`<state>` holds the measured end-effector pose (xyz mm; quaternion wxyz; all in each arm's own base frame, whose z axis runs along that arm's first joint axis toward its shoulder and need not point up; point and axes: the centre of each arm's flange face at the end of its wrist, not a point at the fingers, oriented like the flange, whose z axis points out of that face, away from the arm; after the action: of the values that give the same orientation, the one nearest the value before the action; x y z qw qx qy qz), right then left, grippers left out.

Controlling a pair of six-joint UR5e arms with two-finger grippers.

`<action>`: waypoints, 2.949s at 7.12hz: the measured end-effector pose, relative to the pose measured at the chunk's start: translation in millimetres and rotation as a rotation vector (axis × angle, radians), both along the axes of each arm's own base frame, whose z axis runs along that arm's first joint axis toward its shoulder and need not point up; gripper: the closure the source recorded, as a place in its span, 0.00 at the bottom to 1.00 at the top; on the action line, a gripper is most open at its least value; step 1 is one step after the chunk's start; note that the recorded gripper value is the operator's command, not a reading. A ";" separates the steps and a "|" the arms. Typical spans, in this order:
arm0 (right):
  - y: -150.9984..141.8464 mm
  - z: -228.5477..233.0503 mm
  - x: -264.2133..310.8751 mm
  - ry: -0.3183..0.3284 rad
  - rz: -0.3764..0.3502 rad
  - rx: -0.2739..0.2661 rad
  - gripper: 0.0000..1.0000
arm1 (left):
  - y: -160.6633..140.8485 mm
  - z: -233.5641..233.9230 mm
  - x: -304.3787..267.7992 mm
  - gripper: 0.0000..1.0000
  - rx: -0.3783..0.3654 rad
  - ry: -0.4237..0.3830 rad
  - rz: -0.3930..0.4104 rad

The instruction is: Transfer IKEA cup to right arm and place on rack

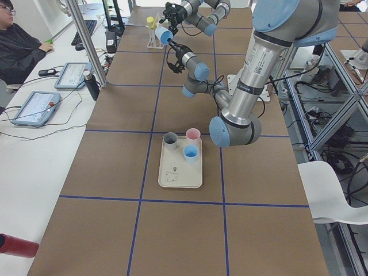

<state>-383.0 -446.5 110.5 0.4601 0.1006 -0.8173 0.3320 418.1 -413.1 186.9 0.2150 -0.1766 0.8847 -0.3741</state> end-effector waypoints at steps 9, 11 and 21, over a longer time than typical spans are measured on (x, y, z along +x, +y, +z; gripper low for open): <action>-2.6 5.6 -4.3 0.005 -0.001 -0.006 0.16 | 4.4 -14.2 17.6 1.00 0.005 0.009 0.021; -2.7 7.7 -4.2 0.005 0.000 -0.005 1.00 | 3.5 -10.3 19.3 0.73 0.004 0.007 0.021; -48.8 20.1 39.5 0.043 0.110 -0.008 1.00 | 3.9 -8.2 18.0 0.00 0.041 -0.028 -0.020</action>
<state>-343.5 -495.3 130.6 0.4590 0.1505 -0.7992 0.3577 436.0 -409.1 178.7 0.2275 -0.1582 0.8907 -0.3603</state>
